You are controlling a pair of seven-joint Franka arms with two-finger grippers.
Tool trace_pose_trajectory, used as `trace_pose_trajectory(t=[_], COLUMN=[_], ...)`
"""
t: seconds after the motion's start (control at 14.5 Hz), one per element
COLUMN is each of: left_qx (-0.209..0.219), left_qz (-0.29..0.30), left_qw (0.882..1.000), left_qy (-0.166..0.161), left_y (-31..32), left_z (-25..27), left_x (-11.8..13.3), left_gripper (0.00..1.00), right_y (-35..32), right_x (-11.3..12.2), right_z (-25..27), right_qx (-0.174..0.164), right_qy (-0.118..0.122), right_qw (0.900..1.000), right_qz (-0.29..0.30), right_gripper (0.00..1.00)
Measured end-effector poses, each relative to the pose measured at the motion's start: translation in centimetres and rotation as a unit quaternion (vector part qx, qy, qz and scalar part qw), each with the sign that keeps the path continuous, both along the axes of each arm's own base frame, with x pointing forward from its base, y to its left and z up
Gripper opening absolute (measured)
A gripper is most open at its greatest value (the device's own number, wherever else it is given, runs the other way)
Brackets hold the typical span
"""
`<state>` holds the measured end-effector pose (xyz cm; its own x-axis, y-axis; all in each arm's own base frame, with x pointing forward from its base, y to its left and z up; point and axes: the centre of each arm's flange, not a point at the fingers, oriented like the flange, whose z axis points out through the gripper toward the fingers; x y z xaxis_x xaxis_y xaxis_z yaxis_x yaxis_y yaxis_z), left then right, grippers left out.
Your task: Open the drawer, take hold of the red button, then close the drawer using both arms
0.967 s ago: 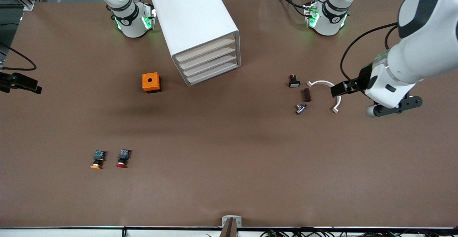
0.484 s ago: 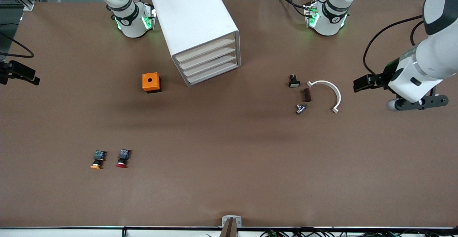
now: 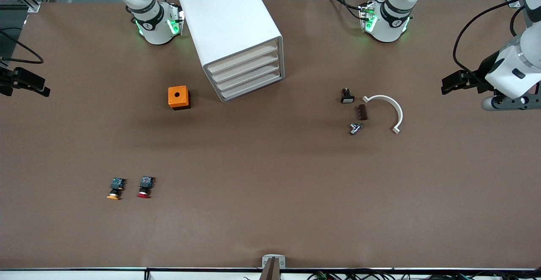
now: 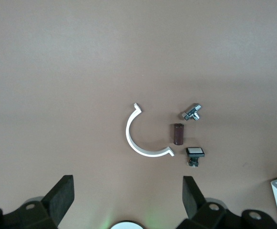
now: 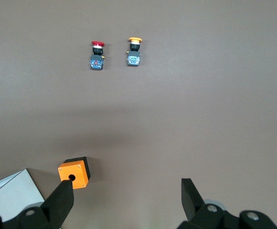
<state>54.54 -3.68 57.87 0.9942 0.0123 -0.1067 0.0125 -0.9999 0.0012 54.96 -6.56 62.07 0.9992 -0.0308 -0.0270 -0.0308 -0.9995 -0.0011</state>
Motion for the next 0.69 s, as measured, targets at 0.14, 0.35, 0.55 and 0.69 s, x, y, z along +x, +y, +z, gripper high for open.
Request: trace_pose_trajectory(t=[0.14,0.35,0.55,0.69], left_qx=[-0.001,-0.001,-0.002,-0.003], left_qz=[0.0,0.005,0.008,0.008], left_qw=[1.0,1.0,0.999,0.998], left_qy=[-0.009,-0.026,-0.053,-0.063], left_y=[0.6,1.4,1.7,1.7], left_z=[0.1,0.5,1.2,1.8], left_x=[-0.9,-1.1,-0.4,0.2], left_gripper=[1.0,1.0,1.0,1.0], right_y=[0.1,0.3,0.7,0.8], right_x=[-0.9,-1.7,-1.9,-2.1], right_z=[0.2,0.7,0.8,0.7], right_qx=[0.001,0.002,0.003,0.004], right_qy=[-0.005,-0.007,-0.002,0.005], right_qw=[1.0,1.0,1.0,1.0], right_qz=[0.001,0.002,0.006,0.007], right_gripper=[1.0,1.0,1.0,1.0])
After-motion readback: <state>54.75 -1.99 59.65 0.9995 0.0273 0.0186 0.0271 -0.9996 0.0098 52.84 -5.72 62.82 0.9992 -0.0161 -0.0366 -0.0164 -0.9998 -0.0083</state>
